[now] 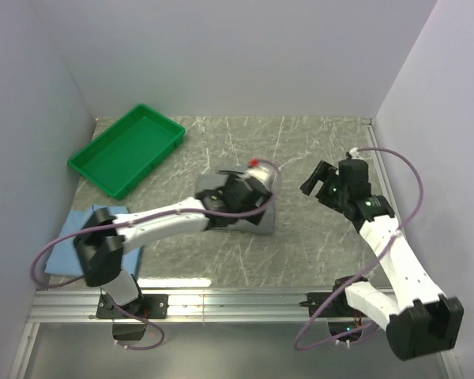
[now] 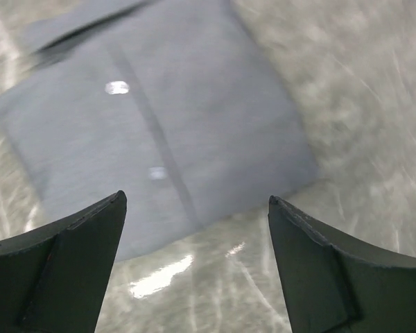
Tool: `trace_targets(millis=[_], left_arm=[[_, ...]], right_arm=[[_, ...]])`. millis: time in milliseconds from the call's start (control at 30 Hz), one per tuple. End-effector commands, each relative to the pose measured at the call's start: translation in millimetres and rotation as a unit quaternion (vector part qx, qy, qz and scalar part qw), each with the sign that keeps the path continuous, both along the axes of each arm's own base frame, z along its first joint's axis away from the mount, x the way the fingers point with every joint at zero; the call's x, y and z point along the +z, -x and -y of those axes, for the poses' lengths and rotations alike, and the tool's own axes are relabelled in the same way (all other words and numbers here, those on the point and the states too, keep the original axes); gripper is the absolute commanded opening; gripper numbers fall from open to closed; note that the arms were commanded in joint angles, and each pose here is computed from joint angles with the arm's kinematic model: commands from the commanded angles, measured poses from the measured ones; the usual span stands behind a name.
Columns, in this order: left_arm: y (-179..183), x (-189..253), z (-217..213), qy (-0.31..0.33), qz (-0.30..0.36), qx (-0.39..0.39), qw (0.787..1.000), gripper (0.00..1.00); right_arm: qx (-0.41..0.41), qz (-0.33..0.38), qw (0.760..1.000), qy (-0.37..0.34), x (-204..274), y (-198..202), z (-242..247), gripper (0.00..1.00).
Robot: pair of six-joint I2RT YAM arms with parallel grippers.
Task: Fold and stack the long sleeve shirts
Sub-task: Fold the shirt
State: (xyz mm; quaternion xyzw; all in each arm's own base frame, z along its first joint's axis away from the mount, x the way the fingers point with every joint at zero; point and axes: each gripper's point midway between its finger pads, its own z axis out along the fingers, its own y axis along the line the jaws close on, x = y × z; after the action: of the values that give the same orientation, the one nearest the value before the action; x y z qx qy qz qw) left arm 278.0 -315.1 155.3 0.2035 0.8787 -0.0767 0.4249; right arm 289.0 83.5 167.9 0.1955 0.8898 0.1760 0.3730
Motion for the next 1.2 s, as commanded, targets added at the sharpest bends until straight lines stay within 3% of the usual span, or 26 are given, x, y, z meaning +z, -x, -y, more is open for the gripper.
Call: trace_targets(millis=[0, 233, 667, 900, 1033, 1067, 1167], left_arm=[[14, -11, 36, -0.075, 0.034, -0.046, 0.996, 0.89], [33, -56, 92, -0.147, 0.049, -0.119, 0.981, 0.84], [28, -115, 93, -0.228, 0.036, -0.133, 0.964, 0.72], [29, -132, 83, -0.250, 0.032, -0.122, 0.960, 0.36], [24, -124, 80, -0.245, 0.046, -0.106, 0.963, 0.19], [24, -117, 79, -0.237, 0.049, -0.103, 0.965, 0.10], [22, -109, 77, -0.216, 0.046, -0.093, 0.971, 0.01]], right_arm=[[-0.071, 0.033, 0.997, 0.015, 26, 12, 28, 0.94], [-0.166, 0.094, 0.982, 0.011, 45, 29, 63, 0.97], [-0.177, 0.092, 0.980, 0.015, 42, 36, 70, 0.97], [-0.173, 0.095, 0.980, 0.002, 40, 27, 66, 0.97], [-0.179, 0.088, 0.980, -0.010, 39, 21, 66, 0.97], [-0.175, 0.083, 0.981, -0.019, 38, 19, 64, 0.98], [-0.164, 0.070, 0.982, -0.057, 31, 11, 57, 0.99]])
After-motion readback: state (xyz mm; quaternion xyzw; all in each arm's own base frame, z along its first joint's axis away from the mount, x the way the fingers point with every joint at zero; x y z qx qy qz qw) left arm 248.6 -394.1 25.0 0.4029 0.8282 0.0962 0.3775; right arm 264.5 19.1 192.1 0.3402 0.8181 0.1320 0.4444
